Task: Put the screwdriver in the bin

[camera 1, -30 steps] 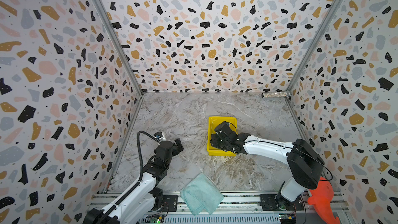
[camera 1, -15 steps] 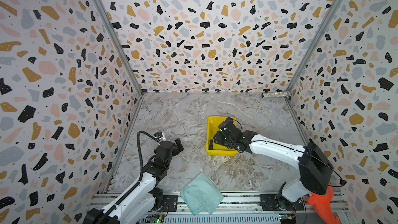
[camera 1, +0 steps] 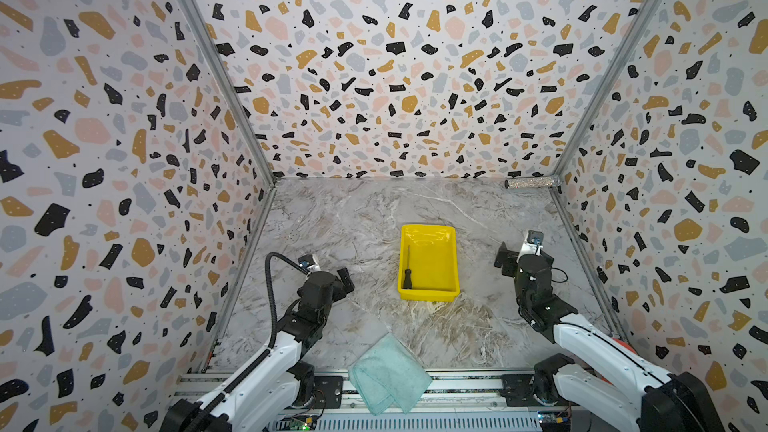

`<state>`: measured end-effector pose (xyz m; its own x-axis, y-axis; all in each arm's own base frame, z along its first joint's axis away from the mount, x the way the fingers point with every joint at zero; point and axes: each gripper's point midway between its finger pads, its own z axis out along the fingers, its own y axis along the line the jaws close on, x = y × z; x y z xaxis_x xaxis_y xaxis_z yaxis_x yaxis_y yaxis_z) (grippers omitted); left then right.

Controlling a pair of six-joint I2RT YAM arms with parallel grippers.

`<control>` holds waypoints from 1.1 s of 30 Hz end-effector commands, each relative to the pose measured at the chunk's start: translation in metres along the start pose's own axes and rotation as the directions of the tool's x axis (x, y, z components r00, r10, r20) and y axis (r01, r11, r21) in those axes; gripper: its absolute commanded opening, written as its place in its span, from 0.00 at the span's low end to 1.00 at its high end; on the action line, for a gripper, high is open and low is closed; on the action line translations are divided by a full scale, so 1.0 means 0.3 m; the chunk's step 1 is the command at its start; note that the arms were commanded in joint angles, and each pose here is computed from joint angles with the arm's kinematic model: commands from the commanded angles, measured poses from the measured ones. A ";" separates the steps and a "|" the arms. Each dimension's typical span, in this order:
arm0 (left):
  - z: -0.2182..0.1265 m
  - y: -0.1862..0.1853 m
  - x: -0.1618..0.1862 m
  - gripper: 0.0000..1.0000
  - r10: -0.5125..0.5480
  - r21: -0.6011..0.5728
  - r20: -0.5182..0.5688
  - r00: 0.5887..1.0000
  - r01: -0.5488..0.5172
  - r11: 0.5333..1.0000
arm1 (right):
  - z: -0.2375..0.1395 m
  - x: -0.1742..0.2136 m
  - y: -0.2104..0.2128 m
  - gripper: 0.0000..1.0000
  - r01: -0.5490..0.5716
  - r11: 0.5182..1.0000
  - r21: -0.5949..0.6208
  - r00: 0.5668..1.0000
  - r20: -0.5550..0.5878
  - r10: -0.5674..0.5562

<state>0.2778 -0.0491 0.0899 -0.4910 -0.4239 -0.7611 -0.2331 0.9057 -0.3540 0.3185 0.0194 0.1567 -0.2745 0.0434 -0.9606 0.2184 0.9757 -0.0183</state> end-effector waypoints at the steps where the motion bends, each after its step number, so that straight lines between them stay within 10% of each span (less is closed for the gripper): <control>1: -0.008 -0.023 -0.042 1.00 -0.012 0.016 0.037 0.999 0.012 1.000 | -0.024 -0.177 -0.007 0.99 -0.011 0.998 -0.057 0.967 0.252 0.025; 10: -0.008 -0.024 -0.042 1.00 -0.013 0.018 0.038 0.999 0.013 1.000 | 0.076 -0.048 0.032 1.00 0.247 0.968 -0.046 0.957 0.166 -0.237; 33: 0.013 -0.028 -0.033 1.00 -0.003 0.007 0.018 1.000 0.003 1.000 | 0.188 0.035 0.010 1.00 0.103 0.988 -0.112 0.985 0.150 -0.086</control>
<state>0.2778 -0.0492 0.0806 -0.5155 -0.4148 -0.7498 -0.2440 0.9098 -0.3357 0.3680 0.0137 0.1156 -0.2200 -0.1367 -0.9659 0.0771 0.9846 -0.1569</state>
